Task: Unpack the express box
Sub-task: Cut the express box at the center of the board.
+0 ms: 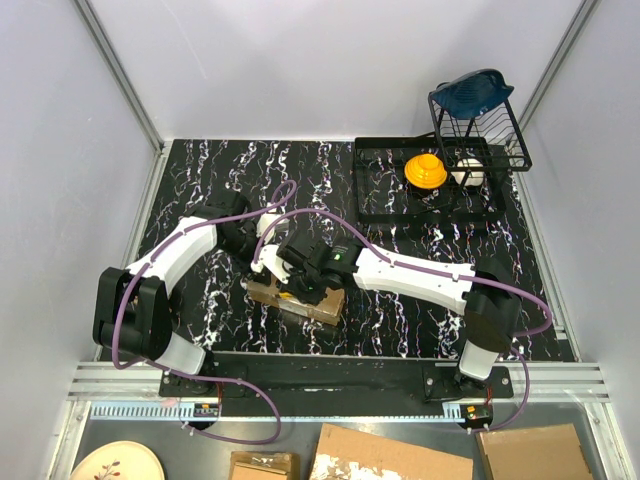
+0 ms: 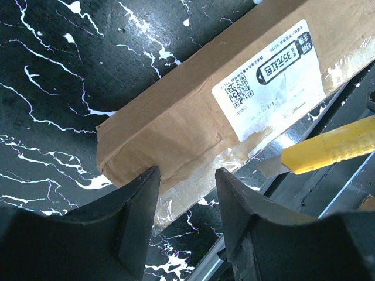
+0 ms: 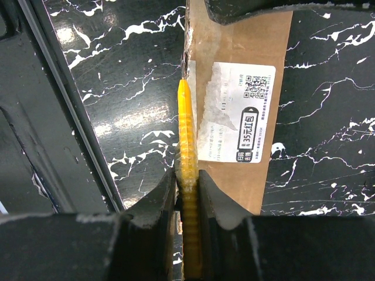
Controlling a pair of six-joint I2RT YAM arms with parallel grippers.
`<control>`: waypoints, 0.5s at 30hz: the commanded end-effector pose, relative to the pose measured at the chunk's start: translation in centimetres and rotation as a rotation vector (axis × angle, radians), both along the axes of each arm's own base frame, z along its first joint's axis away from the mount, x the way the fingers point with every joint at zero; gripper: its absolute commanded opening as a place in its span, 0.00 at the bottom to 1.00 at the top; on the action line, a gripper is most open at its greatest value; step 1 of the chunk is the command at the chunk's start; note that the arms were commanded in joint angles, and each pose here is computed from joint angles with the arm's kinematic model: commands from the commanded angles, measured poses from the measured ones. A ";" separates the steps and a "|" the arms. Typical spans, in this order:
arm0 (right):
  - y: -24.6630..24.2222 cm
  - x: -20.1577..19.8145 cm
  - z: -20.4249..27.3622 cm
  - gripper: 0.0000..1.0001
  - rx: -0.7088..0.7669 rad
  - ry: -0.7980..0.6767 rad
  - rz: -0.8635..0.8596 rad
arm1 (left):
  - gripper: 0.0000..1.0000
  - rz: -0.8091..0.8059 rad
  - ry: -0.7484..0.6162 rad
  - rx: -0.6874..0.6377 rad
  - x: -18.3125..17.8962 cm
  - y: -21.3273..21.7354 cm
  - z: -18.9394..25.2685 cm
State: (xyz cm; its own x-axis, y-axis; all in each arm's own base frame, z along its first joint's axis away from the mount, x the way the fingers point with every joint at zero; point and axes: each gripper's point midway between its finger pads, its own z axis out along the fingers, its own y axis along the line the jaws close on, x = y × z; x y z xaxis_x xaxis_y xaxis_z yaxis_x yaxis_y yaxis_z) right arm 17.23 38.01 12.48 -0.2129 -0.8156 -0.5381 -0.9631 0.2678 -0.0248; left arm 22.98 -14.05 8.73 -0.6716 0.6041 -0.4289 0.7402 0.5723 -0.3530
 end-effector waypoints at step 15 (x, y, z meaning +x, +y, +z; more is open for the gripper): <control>0.0 1.1 1.7 0.00 0.041 -0.046 -0.018 | 0.50 -0.018 -0.029 0.050 1.1 0.9 -2.0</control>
